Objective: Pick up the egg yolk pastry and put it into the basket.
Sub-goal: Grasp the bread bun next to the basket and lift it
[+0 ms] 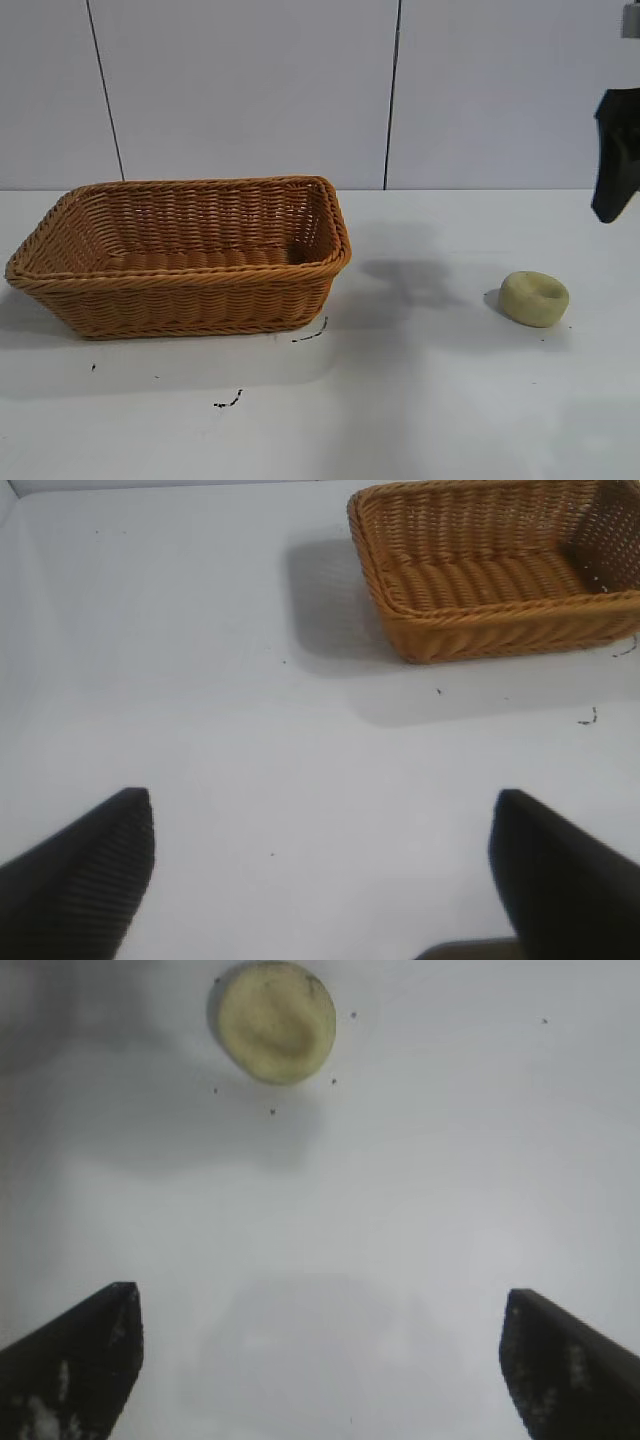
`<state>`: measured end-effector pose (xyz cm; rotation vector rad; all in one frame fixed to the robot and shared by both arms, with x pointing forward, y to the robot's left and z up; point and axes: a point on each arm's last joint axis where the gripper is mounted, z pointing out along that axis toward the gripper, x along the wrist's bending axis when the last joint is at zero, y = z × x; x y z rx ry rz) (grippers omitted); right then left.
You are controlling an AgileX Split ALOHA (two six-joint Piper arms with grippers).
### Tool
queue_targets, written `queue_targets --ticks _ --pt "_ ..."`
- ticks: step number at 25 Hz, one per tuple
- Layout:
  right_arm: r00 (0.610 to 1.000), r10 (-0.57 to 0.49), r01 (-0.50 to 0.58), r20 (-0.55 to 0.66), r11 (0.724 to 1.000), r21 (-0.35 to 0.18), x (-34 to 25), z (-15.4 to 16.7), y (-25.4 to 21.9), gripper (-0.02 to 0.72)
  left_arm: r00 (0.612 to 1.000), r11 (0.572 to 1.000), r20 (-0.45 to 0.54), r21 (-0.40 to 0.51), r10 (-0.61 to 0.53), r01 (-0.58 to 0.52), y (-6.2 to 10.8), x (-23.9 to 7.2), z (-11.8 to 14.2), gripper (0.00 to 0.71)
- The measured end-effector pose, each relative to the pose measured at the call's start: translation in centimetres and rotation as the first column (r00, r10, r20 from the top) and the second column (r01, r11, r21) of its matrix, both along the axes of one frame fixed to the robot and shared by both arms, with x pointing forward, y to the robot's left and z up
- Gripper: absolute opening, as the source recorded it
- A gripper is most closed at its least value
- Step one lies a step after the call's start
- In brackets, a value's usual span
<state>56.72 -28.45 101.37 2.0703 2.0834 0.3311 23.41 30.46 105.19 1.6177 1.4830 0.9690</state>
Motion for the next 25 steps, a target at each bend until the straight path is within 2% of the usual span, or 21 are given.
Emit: queue_targets --ticks 6,9,13,17,25 --pt "0.999 0.006 -0.006 -0.032 1.000 -0.004 6.1 -2.9 0.3 0.696 1.000 1.000 0.000 0.000 0.000 0.000 0.0 0.0 0.0 0.693" --pt "0.998 0.045 -0.046 -0.049 0.999 -0.023 7.5 -3.8 1.3 0.696 1.000 1.000 0.000 0.000 0.000 0.000 0.0 0.0 0.0 0.693" --pt "0.994 0.092 -0.093 -0.052 0.996 -0.018 7.8 -4.3 3.3 0.696 1.000 1.000 0.000 0.000 0.000 0.000 0.0 0.0 0.0 0.693" --pt "0.993 0.093 -0.094 -0.068 0.995 -0.017 7.9 -5.0 3.6 0.696 1.000 1.000 0.000 0.000 0.000 0.000 0.0 0.0 0.0 0.693" --pt "0.984 0.081 -0.086 -0.161 0.996 -0.023 8.6 -9.7 3.5 0.696 1.000 1.000 0.000 0.000 0.000 0.000 0.0 0.0 0.0 0.693"
